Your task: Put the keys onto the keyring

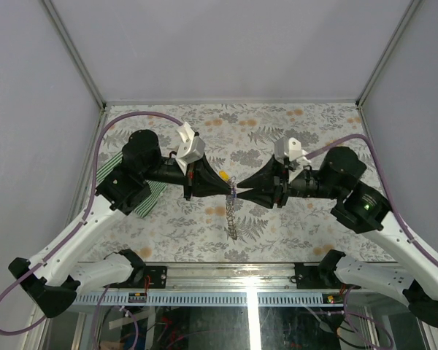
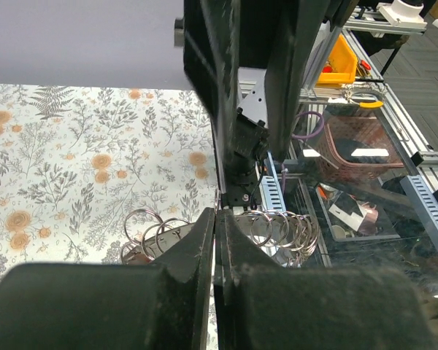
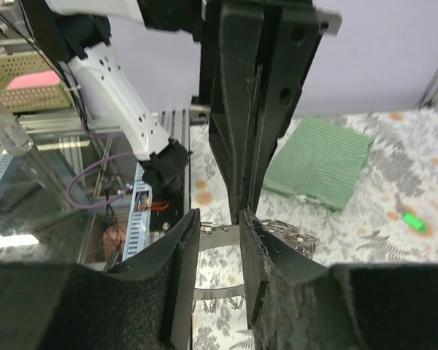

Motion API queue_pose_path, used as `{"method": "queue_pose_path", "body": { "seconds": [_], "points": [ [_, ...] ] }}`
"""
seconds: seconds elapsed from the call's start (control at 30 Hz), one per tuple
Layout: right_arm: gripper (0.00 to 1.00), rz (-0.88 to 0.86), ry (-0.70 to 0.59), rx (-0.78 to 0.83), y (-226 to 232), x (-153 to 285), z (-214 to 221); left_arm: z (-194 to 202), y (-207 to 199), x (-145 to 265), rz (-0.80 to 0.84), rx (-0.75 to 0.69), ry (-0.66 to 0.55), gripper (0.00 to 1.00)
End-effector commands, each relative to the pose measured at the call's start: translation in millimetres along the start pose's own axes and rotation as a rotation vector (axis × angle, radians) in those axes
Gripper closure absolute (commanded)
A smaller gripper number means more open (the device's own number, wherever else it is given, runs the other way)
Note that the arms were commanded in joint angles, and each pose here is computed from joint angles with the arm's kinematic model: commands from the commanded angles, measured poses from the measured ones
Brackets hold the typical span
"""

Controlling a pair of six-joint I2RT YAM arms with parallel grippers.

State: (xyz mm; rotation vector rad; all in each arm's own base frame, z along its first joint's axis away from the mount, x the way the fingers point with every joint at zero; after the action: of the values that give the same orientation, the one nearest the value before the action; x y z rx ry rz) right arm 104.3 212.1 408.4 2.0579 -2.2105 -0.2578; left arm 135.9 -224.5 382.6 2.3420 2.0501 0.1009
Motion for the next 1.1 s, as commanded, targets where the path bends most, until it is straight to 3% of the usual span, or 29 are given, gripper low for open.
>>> {"method": "queue_pose_path", "body": {
  "seconds": [0.0, 0.2, 0.47, 0.77, 1.07],
  "points": [
    [0.66, -0.024, 0.026, 0.006, 0, -3, -3, -18, -3, 2, 0.003, -0.076, -0.031, 1.0],
    [0.64, -0.009, 0.058, -0.022, -7, -9, 6, -18, -3, 2, 0.004, -0.076, -0.031, 1.0],
    [0.69, 0.006, 0.09, -0.037, -14, -14, 11, -20, -2, 1, 0.012, -0.076, -0.033, 1.0],
    [0.66, 0.044, 0.121, -0.044, -23, -17, 18, -22, -3, 1, 0.018, -0.082, -0.036, 1.0],
    [0.65, 0.089, 0.041, 0.01, -19, -8, 8, -19, -2, 1, 0.012, -0.076, -0.031, 1.0]
  ]
}}
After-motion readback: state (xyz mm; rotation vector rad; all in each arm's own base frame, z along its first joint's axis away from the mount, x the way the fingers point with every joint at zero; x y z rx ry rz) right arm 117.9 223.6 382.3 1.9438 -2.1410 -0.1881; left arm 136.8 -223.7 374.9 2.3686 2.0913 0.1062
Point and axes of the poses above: each gripper's point midway between its finger pads, its own x axis back along the fingers, its own y axis along the line the jaws close on, z = x × y, the point moved 7 cm from there along x, back along the fingers, and after that the axes turned 11 degrees about -x, right-handed, at the moved point
